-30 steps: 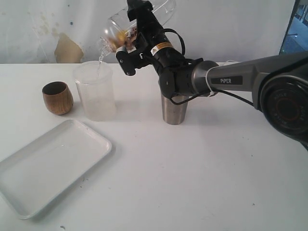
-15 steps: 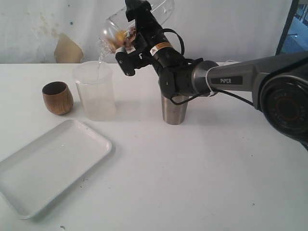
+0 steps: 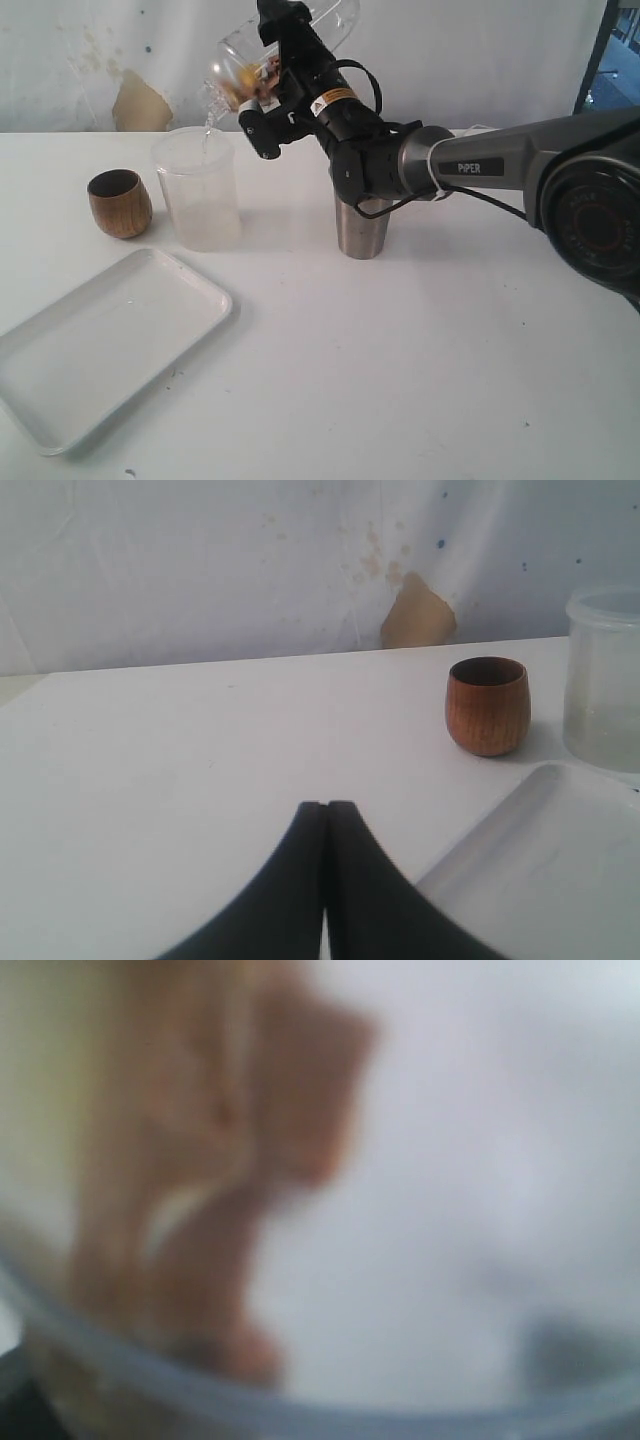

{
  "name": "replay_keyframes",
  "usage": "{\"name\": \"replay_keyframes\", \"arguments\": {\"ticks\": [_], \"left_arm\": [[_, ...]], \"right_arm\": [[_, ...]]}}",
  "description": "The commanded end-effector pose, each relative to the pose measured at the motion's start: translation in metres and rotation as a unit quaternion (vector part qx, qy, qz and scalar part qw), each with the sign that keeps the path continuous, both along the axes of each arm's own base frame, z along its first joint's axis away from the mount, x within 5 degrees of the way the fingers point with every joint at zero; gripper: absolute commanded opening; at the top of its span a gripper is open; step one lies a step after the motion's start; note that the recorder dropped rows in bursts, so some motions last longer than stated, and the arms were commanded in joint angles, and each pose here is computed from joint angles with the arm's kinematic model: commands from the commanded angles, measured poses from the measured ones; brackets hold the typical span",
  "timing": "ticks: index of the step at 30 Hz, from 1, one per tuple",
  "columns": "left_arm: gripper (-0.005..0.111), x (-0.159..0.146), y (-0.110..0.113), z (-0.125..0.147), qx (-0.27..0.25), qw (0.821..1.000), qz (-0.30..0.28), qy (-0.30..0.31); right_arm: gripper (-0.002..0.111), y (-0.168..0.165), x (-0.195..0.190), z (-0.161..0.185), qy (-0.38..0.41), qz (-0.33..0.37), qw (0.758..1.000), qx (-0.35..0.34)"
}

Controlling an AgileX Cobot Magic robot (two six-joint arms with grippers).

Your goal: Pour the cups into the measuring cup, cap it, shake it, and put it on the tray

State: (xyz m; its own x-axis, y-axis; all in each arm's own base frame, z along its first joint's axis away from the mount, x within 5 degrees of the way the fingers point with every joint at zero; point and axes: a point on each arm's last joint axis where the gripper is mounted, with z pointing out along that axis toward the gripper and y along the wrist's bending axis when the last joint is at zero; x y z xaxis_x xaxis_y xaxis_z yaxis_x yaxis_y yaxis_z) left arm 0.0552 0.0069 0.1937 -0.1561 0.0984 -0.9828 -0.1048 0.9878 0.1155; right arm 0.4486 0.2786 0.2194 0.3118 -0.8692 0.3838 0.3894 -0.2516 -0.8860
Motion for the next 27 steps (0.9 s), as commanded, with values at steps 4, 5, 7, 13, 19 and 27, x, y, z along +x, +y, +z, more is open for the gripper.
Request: {"name": "replay_keyframes", "arguments": {"ticks": [4,5,7,13,19,27], "left_arm": [[0.000,0.0000,-0.0003,-0.0009,0.002,1.000,-0.003,-0.003],[0.000,0.0000,-0.0003,-0.0009,0.002,1.000,-0.003,-0.003],[0.000,0.0000,-0.0003,-0.0009,0.002,1.000,-0.003,-0.003],[0.000,0.0000,-0.0003,-0.0009,0.002,1.000,-0.003,-0.003],[0.000,0.0000,-0.0003,-0.0009,0.002,1.000,-0.003,-0.003],[0.000,0.0000,-0.0003,-0.0009,0.002,1.000,-0.003,-0.003]], "right_arm": [[0.000,-0.0056,0.0013,0.0171,-0.035,-0.011,0.999,0.013],[0.000,-0.0056,0.0013,0.0171,-0.035,-0.011,0.999,0.013],[0.000,-0.0055,0.0012,0.0172,-0.035,-0.010,0.999,0.012],[0.000,-0.0060,0.0012,0.0178,-0.037,-0.012,0.999,0.016],[0.000,-0.0063,0.0013,0.0179,-0.037,-0.013,0.999,0.017],[0.000,-0.0060,0.0010,0.0184,-0.041,-0.012,0.999,0.016]]}}
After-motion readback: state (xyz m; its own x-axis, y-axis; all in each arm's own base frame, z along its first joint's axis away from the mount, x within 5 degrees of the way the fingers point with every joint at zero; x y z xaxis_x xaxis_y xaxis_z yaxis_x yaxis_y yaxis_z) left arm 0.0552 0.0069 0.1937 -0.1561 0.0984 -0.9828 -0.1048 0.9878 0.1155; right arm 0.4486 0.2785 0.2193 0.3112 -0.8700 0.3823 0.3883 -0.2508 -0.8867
